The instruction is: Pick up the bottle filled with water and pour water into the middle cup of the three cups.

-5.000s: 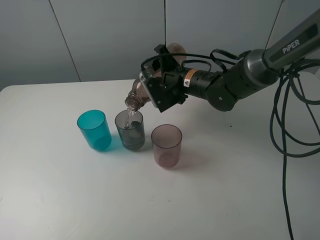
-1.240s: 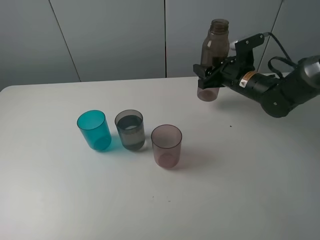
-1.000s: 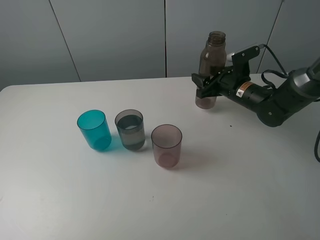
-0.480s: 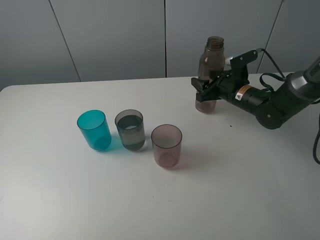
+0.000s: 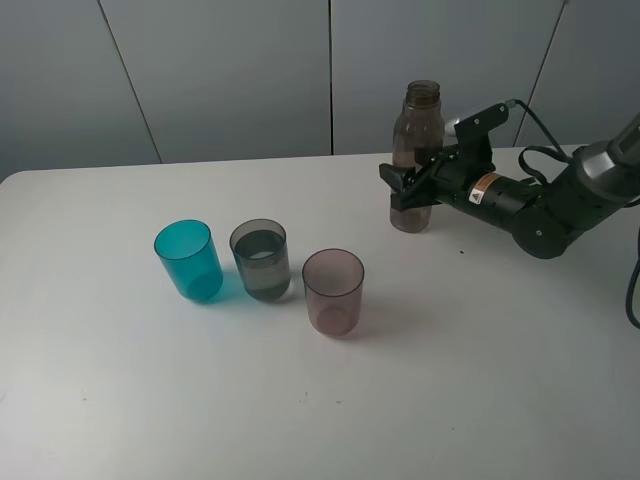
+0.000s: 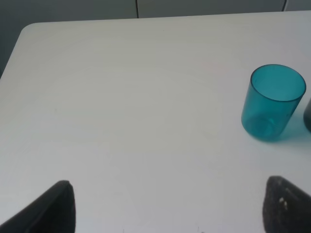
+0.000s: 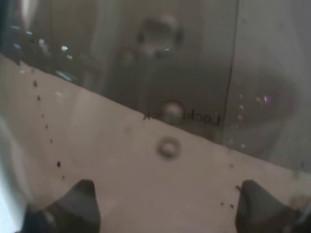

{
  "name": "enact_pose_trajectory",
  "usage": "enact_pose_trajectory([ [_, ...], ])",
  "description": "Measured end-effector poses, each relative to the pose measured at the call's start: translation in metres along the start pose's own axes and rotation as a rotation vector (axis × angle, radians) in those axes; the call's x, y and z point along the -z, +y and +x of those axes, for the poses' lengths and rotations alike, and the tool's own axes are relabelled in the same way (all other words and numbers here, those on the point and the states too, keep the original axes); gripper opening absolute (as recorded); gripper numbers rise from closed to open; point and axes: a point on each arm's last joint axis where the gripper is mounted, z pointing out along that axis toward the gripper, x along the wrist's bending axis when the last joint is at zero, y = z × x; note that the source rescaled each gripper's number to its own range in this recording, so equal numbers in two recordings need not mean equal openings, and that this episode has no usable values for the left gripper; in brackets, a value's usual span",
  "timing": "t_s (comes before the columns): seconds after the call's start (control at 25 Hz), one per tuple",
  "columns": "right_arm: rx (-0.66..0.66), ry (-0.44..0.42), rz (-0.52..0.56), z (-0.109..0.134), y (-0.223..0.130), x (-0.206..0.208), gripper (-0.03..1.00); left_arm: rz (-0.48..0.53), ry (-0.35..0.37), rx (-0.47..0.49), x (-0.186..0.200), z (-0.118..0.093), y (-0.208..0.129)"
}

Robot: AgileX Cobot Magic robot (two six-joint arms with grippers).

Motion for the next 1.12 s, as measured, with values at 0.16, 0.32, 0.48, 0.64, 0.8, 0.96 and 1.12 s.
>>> enact_pose_trajectory([
  [0.16,0.003,0.019,0.001,0.002,0.0,0.0,0.06,0.0,0.0,0.0,0.0,0.0,0.0],
  [0.32,-0.035,0.031,0.011,0.004,-0.002,0.002,0.88,0.0,0.0,0.0,0.0,0.0,0.0],
  [0.48,-0.043,0.023,0.07,0.009,-0.012,0.014,0.99,0.0,0.0,0.0,0.0,0.0,0.0],
  [0.64,0.0,-0.041,0.11,0.012,-0.009,0.042,0.99,0.0,0.0,0.0,0.0,0.0,0.0],
  [0.8,-0.005,-0.11,0.174,0.012,-0.003,0.083,0.99,0.0,0.0,0.0,0.0,0.0,0.0],
  [0.96,0.018,-0.17,0.21,0.012,0.021,0.118,0.99,0.0,0.0,0.004,0.0,0.0,0.0],
  [1.12,0.053,-0.245,0.25,0.01,0.065,0.14,0.99,0.0,0.0,0.004,0.0,0.0,0.0],
])
